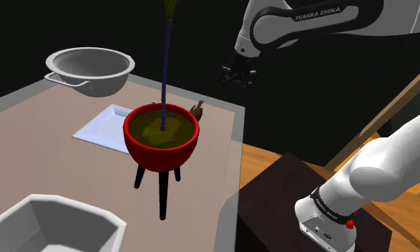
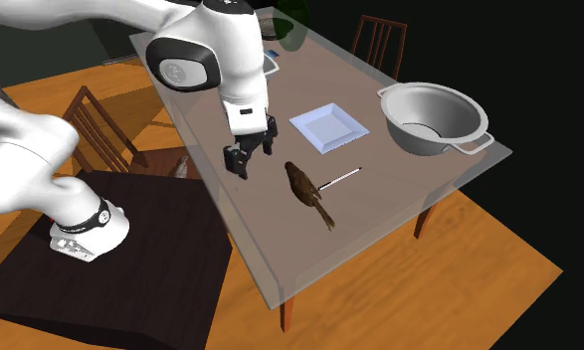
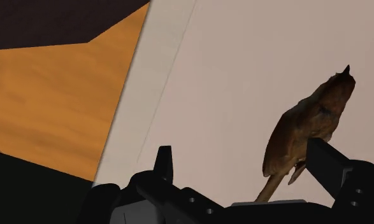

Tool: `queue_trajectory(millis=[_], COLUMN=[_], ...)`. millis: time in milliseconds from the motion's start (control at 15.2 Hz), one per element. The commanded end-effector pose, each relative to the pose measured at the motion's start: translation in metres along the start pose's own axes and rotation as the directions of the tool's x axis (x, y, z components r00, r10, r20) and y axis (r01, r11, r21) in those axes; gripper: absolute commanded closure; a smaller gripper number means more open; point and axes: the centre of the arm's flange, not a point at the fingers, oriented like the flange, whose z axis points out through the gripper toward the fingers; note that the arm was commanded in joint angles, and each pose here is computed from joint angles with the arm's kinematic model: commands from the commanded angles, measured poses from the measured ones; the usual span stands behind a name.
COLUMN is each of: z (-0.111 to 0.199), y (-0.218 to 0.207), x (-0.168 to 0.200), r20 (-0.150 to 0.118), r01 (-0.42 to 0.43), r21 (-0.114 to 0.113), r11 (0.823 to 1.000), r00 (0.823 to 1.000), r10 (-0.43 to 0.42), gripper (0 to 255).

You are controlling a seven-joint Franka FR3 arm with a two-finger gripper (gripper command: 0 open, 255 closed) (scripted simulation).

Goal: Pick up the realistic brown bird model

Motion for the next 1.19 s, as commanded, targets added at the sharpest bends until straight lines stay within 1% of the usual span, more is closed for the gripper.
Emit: queue_trajectory(millis=[0, 396, 792, 1122], z=[0.02, 0.072, 0.123, 0.147], y=[-0.018, -0.06, -0.098, -0.1], x=[0.013, 0.057, 0.105, 0.107], r20=[0.001, 0.004, 0.007, 0.007], r01=[-0.034, -0.129, -0.224, -0.228], r21=[-0.001, -0.008, -0.016, -0.016], r11=[0.999, 0.992, 0.975, 0.973], r00=[0.999, 0.992, 0.975, 0.974], r10=[0.034, 0.129, 0.224, 0.228], gripper=[0, 0, 0, 0])
